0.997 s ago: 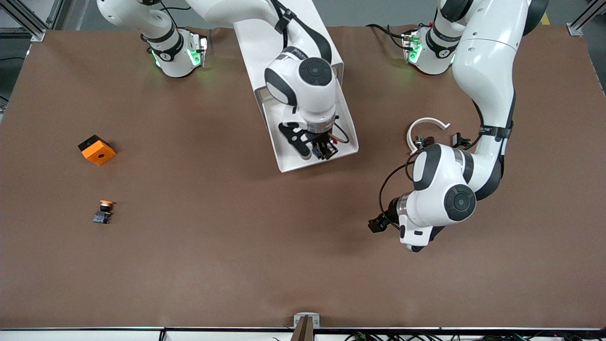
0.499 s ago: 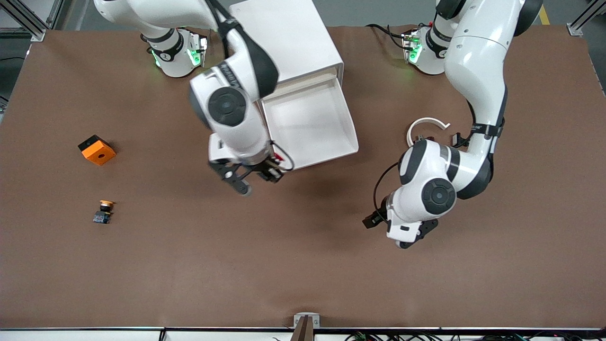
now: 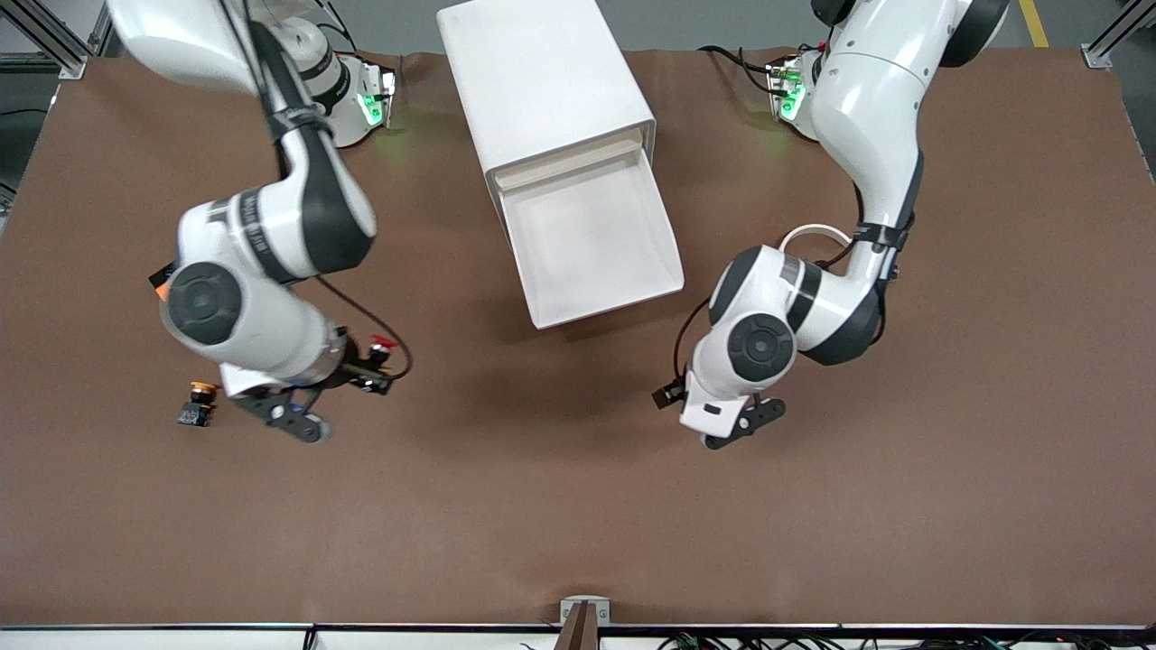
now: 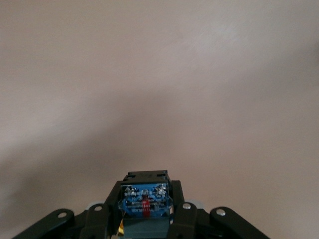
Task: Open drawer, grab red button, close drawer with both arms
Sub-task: 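Carry the red button toward the yellow button with the right gripper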
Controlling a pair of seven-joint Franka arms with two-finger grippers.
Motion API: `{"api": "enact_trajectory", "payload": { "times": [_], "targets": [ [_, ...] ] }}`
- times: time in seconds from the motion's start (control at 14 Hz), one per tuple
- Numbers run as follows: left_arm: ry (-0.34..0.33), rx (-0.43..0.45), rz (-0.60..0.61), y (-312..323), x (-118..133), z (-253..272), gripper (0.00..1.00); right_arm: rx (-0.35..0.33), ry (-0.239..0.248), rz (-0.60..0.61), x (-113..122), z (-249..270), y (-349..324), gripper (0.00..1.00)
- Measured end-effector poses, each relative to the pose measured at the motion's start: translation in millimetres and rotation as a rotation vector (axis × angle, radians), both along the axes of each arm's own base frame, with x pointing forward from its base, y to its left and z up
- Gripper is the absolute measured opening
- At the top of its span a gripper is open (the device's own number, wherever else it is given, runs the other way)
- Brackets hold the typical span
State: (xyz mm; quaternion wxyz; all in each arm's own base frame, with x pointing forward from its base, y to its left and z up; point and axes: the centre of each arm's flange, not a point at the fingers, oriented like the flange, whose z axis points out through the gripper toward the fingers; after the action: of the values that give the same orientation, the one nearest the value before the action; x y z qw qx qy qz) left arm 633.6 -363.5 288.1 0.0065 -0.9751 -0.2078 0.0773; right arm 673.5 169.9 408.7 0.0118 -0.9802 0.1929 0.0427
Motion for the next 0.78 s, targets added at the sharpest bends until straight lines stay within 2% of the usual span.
{"api": "enact_trajectory", "payload": {
  "times": [0.21, 0.5, 0.78],
  "targets": [
    [0.011, 0.011, -0.057, -30, -22, 11, 1.0, 0.011, -0.032, 0.089, 8, -33, -59, 0.41],
    [0.022, 0.02, -0.114, -68, -51, 14, 1.0, 0.004, -0.1, 0.182, 1, -97, -121, 0.41],
    [0.06, 0.039, -0.147, -87, -73, 9, 1.0, -0.005, -0.12, 0.242, -6, -120, -199, 0.41]
  ]
}}
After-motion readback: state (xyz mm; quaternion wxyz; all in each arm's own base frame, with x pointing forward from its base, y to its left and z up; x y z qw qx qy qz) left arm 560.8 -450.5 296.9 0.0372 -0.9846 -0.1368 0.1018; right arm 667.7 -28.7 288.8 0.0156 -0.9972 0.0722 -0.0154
